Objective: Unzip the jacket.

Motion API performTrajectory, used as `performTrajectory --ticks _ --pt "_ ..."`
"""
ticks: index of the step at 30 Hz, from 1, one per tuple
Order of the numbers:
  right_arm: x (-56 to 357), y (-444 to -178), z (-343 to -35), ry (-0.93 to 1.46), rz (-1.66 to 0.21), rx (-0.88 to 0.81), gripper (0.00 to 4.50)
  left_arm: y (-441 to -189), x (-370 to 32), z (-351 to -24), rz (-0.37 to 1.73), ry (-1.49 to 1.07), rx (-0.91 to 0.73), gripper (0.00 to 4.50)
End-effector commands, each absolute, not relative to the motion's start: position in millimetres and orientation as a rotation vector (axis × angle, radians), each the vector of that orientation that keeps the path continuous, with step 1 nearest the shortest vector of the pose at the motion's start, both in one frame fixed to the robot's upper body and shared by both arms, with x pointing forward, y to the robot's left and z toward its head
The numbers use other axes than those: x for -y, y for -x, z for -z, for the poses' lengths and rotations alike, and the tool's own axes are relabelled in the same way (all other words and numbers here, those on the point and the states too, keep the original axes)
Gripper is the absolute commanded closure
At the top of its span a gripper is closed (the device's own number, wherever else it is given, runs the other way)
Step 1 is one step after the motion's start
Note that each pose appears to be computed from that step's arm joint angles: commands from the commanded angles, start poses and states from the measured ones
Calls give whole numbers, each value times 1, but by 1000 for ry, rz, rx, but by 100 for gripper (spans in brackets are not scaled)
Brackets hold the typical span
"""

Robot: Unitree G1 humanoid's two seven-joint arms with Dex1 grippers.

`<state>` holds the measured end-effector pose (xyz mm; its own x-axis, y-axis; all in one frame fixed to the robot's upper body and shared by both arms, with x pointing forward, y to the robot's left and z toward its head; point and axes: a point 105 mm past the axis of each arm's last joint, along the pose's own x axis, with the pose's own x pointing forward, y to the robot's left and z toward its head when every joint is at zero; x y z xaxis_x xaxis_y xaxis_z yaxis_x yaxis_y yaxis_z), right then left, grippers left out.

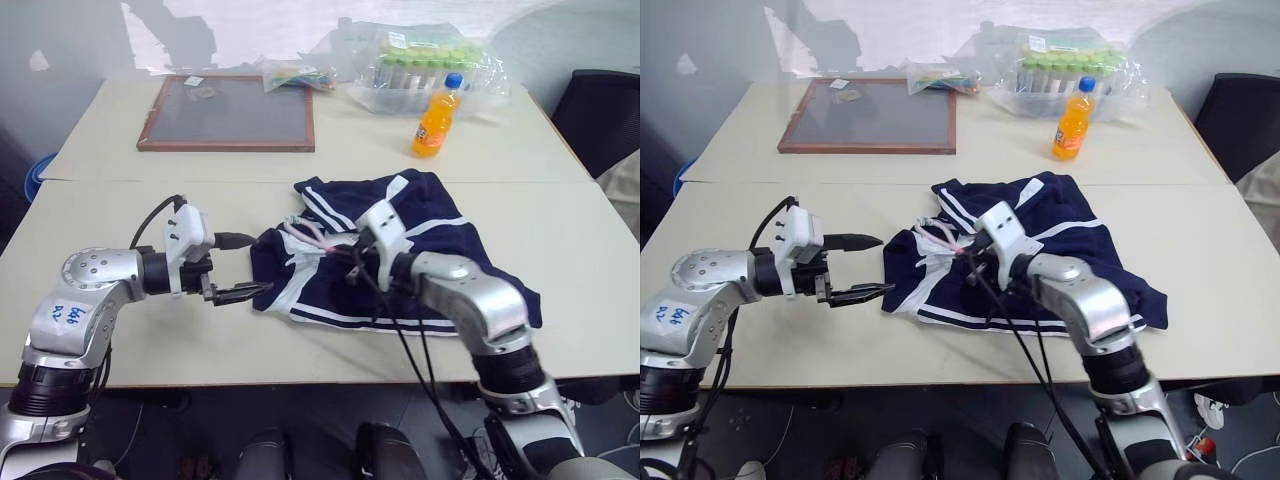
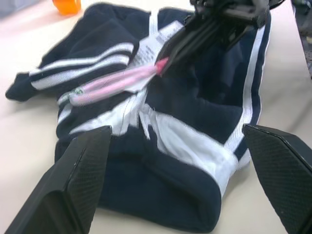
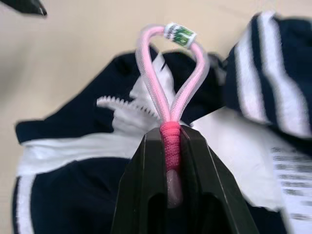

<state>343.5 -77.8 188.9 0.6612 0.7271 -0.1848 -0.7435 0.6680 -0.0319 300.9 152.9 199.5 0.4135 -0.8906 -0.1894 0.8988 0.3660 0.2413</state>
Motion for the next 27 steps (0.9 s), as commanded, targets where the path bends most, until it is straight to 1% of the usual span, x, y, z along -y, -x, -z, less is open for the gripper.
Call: performTrajectory --ticks 1,2,3,5,6,7,9,11,13,16,18,19,22,27 --pt "142 -342 -226 121 -686 -86 444 -297 -131 -219 1206 -304 67 0" --pt "171 -341 -228 140 -624 -94 444 -297 -124 -221 1223 -302 87 0" --pt "189 -339 -230 154 -588 -100 444 -296 -119 -222 1232 -302 98 0" --pt "248 -336 -223 198 -424 -154 444 -292 -108 -222 1272 -314 112 0" --pt "264 -334 -221 209 -378 -169 444 -290 -106 -221 1281 -316 114 0" --pt "299 -331 -215 204 -268 -198 444 -289 -101 -222 1300 -318 124 0" --pt "338 -324 -209 193 -152 -225 444 -287 -95 -224 1320 -318 136 0" --pt "384 -315 -199 186 3 -254 444 -286 -89 -224 1350 -327 144 0" --pt "407 -311 -192 168 93 -262 444 -286 -87 -223 1364 -336 144 0" --pt "413 -316 -181 117 144 -260 444 -289 -85 -220 1370 -358 138 0" --pt "413 -320 -172 80 163 -264 372 -289 -85 -217 1373 -374 133 0" --pt "414 -322 -169 67 169 -266 347 -290 -85 -216 1373 -378 132 0" --pt "416 -326 -163 68 170 -275 245 -289 -87 -217 1375 -382 133 0" --pt "414 -327 -169 128 119 -289 82 -288 -93 -215 1365 -392 115 0"
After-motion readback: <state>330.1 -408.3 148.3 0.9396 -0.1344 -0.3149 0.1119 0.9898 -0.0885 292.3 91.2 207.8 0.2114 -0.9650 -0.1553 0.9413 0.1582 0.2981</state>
